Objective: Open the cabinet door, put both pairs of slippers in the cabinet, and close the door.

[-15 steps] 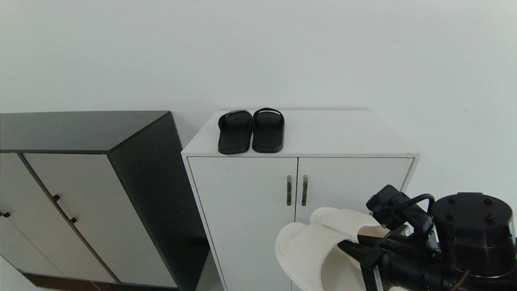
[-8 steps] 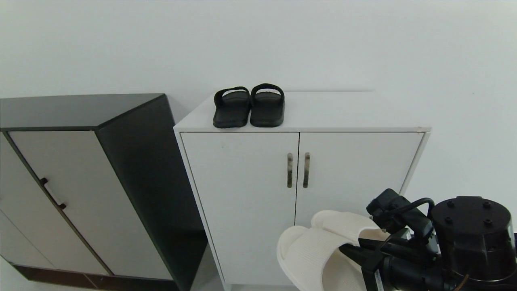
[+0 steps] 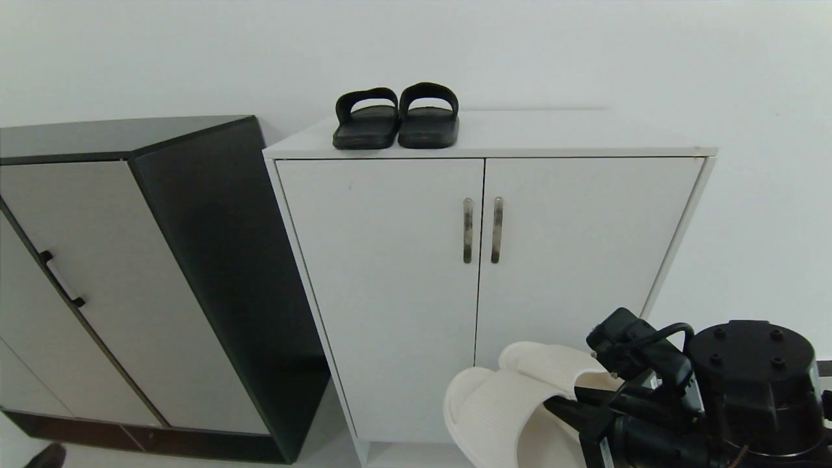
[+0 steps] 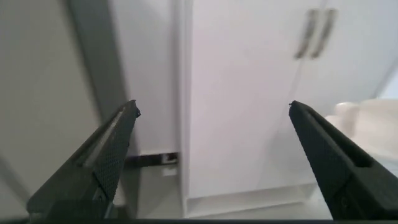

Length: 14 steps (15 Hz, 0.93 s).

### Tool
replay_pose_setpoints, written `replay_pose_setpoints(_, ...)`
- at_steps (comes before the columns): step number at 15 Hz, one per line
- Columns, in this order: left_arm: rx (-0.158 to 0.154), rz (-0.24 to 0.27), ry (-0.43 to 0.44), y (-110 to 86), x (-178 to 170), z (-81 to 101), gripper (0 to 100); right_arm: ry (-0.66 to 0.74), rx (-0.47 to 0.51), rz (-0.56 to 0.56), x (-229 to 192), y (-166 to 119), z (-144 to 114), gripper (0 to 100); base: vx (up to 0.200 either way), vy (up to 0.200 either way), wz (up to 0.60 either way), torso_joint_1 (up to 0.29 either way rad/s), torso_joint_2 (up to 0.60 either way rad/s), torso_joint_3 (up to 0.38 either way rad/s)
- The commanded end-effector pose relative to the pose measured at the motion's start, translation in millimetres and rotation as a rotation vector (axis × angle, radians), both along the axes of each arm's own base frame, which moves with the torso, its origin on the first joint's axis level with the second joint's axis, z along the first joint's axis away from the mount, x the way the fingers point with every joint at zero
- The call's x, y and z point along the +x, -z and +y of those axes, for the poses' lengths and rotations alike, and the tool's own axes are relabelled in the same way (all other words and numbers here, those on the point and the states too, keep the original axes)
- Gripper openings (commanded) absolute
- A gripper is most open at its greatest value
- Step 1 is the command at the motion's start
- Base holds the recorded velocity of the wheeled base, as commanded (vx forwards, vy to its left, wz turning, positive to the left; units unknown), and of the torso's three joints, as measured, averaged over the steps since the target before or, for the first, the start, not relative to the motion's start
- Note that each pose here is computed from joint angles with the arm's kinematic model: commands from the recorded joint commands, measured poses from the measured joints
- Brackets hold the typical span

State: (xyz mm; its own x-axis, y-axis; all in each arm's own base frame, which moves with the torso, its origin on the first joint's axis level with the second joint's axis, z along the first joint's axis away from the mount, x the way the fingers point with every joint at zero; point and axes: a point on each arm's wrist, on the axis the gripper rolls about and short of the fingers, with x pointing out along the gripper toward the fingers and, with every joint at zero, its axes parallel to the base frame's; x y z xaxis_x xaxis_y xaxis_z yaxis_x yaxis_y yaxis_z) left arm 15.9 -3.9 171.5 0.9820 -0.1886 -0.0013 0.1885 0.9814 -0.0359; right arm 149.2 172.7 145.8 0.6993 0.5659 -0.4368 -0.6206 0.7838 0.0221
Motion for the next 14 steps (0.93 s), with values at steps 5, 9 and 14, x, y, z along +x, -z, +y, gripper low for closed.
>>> replay_pose_setpoints(5,0.018,0.132,0.463,-41.1,119.8,-60.9,100,0.005,0.001,-0.003,1.3,1.7,1.5,0,0.000,0.000,0.00,-0.026,0.32,0.274)
replay_pose_setpoints(9,0.029,0.143,0.618,-56.7,147.4,-107.5,100,0.006,0.000,-0.004,2.6,2.0,3.0,0,0.000,0.000,0.00,0.000,0.00,0.000)
replay_pose_setpoints(14,0.040,0.148,0.744,-67.8,191.9,-176.2,100,0.004,0.003,-0.003,2.9,1.6,3.0,0,0.000,0.000,0.00,-0.011,0.07,0.060)
